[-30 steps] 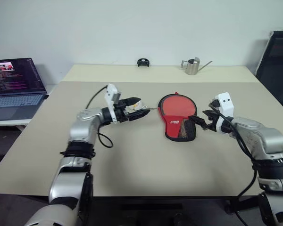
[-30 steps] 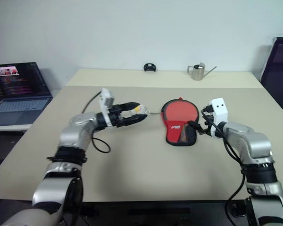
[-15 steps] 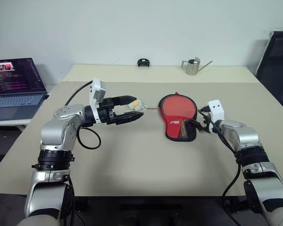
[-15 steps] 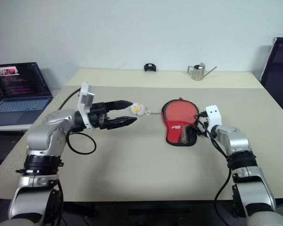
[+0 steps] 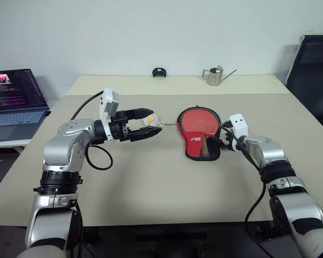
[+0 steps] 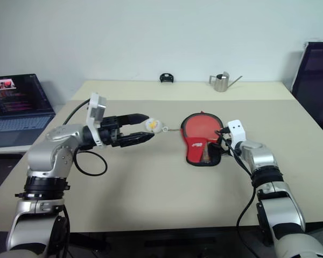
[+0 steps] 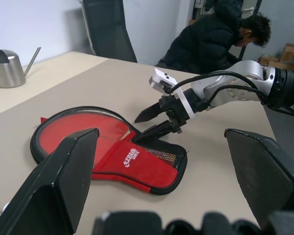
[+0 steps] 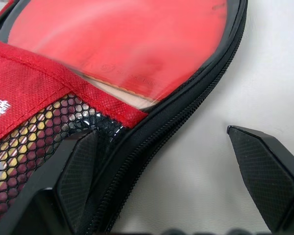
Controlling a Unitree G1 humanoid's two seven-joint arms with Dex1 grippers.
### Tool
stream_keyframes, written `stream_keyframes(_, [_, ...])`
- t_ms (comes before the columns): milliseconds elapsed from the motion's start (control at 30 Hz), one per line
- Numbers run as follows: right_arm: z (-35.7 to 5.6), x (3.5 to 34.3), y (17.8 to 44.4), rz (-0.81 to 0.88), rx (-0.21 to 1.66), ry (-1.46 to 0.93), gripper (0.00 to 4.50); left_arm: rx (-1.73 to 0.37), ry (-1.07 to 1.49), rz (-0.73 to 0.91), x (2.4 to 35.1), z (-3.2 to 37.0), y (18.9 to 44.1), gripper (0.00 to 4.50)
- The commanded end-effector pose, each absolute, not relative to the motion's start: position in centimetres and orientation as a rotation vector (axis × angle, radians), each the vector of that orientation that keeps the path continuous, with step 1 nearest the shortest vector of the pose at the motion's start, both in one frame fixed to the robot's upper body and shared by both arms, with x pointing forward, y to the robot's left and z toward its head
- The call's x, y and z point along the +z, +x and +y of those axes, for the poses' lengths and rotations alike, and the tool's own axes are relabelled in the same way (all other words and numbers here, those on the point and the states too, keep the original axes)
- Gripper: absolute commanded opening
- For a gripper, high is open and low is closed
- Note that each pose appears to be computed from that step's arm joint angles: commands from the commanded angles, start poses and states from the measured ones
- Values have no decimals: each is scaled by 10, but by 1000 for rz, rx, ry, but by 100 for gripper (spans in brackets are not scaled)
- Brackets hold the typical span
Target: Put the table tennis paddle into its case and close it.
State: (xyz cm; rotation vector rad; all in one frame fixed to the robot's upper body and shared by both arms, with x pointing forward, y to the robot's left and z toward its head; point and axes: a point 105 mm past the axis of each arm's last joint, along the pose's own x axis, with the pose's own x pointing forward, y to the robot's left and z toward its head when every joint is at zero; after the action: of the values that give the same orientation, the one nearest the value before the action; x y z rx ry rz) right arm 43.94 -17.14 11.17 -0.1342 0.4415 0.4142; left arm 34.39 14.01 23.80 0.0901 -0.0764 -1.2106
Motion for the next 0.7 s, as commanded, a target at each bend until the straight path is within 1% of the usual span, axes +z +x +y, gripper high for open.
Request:
stream_keyframes(33, [-161,93,434,520,463,-170,448,-1206,120,-129,251,141,342,450])
stream_keyframes(67, [-159,91,434,529,477,-175,448,-1205,121,-129,250,141,342,450])
stream_keyframes(167, [-153,86,433,546,495,-179,389,-1203,122,-128,249,141,342,450])
stream_keyframes(400, [-139,78,431,569,530,-187,157,-1193,130,-120,246,144,342,450])
stream_keyframes(533, [-136,76,431,572,529,-187,48,-1186,136,-115,245,147,342,450])
stream_keyframes(600, [-135,76,431,573,526,-181,7,-1182,146,-106,243,149,341,450])
stream_keyframes(700, [-135,78,431,573,517,-147,2,-1185,166,-64,234,155,338,450])
